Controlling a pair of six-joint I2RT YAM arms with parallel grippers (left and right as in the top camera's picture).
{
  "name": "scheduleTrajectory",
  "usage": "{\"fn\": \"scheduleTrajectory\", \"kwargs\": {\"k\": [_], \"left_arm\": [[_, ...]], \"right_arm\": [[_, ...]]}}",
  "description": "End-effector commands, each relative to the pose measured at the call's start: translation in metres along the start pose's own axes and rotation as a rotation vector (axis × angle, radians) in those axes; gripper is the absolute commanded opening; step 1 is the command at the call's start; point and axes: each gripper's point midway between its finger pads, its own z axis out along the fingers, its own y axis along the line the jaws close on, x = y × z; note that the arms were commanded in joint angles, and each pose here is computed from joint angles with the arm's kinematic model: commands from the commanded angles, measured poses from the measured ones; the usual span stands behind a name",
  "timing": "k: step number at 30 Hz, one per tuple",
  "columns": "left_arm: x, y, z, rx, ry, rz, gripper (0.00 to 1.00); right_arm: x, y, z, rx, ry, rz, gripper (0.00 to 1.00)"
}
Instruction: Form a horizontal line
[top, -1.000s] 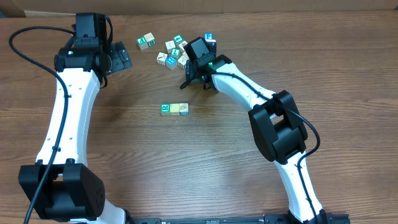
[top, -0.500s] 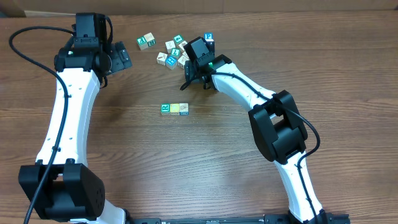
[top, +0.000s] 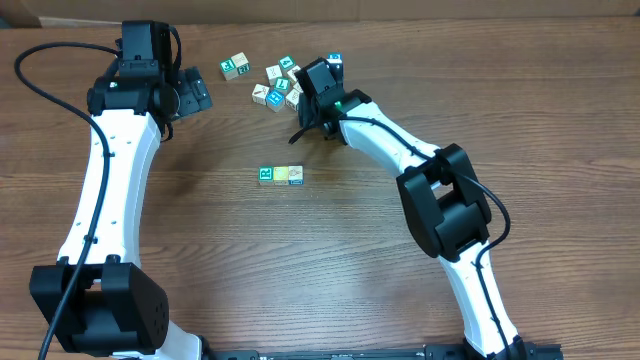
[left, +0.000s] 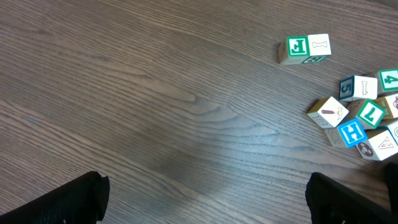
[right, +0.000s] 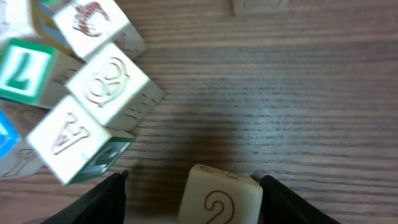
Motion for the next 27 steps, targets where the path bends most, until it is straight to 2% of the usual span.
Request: {"fn": "scheduleTrajectory", "kwargs": {"k": [1, 9, 13, 15, 18, 19, 27], "left_arm": [[-0.001, 0.002, 0.0, -0.014, -0.007, 0.006, 1.0], [-0.001, 0.002, 0.0, -0.014, -0.007, 0.006, 0.99], [-0.001, 0.002, 0.0, -0.014, -0.007, 0.006, 0.99], [-0.001, 0.002, 0.0, -0.014, -0.007, 0.006, 1.0], [-0.001, 0.002, 0.0, -0.014, -0.007, 0.006, 0.99], [-0.001, 0.002, 0.0, -0.014, -0.007, 0.005, 0.99], [-0.001, 0.002, 0.0, -0.014, -0.007, 0.006, 0.99]], "right_arm": [[-0.008, -0.008, 0.007, 0.025, -0.025, 0.039, 0.62], [-0.016, -0.015, 0.007, 0.065, -0.062, 0.045, 0.6], [-0.02, -0.013, 0.007, 0.057, -0.076, 0.049, 0.55], [-0.023, -0.012, 0.005, 0.052, -0.086, 0.052, 0.49], [-0.027, -0.011, -0.001, 0.05, -0.087, 0.053, 0.3], [-0.028, -0.011, -0.004, 0.048, -0.086, 0.053, 0.28], [-0.039, -0.014, -0.04, 0.052, -0.077, 0.05, 0.28]]}}
